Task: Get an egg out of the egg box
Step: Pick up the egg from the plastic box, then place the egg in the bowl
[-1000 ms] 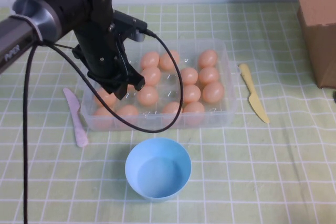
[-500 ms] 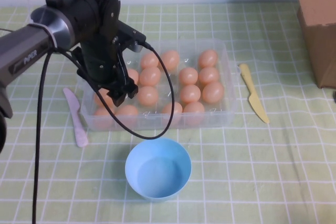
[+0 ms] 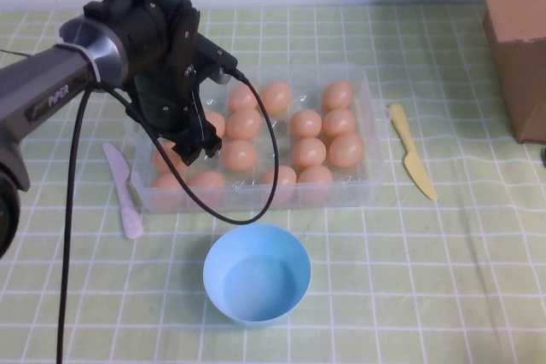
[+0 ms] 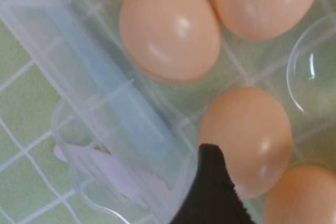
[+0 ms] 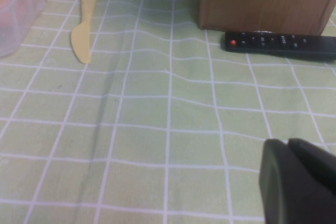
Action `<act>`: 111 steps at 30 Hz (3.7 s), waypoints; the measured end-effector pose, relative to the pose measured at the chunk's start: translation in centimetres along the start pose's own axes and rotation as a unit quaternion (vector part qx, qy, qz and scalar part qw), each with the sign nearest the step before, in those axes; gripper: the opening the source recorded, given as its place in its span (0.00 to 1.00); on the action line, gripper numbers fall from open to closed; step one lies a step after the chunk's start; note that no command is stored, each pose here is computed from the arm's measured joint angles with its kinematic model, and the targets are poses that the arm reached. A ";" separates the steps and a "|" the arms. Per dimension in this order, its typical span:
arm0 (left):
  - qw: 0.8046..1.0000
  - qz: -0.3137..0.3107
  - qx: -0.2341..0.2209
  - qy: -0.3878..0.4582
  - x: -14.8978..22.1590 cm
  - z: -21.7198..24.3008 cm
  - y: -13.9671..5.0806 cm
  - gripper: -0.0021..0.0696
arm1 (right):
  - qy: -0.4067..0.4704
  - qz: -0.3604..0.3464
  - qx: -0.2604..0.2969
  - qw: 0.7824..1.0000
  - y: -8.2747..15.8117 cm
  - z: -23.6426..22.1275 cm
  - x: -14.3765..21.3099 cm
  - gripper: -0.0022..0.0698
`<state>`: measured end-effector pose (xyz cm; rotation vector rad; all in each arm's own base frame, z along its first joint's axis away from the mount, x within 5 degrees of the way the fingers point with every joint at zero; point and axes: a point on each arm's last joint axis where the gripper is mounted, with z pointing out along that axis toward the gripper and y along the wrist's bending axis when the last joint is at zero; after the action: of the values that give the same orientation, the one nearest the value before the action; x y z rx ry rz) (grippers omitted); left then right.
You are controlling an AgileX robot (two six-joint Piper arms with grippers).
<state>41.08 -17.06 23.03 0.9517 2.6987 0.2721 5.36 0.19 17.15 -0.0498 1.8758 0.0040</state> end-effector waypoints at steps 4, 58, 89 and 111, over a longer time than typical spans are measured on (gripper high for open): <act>1.000 -0.014 -0.002 0.000 -0.1 0.2 0.0 0.66 | 0.000 0.000 0.000 1.000 0.0 0.0 0.0 0.01; 0.998 -0.030 -0.031 -0.036 0.0 -2.7 0.7 0.53 | 0.000 0.000 0.000 1.000 0.0 0.0 0.0 0.01; 0.986 0.130 0.108 0.014 9.1 -9.8 -12.1 0.53 | 0.000 0.000 0.000 1.000 0.0 0.0 0.0 0.01; 0.982 0.127 0.135 0.041 6.6 -1.6 -15.1 0.53 | 0.000 0.000 0.000 1.000 0.0 0.0 0.0 0.01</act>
<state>26.78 -24.56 19.32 1.3955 2.7341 -0.0096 5.36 0.19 17.15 -0.0498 1.8758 0.0040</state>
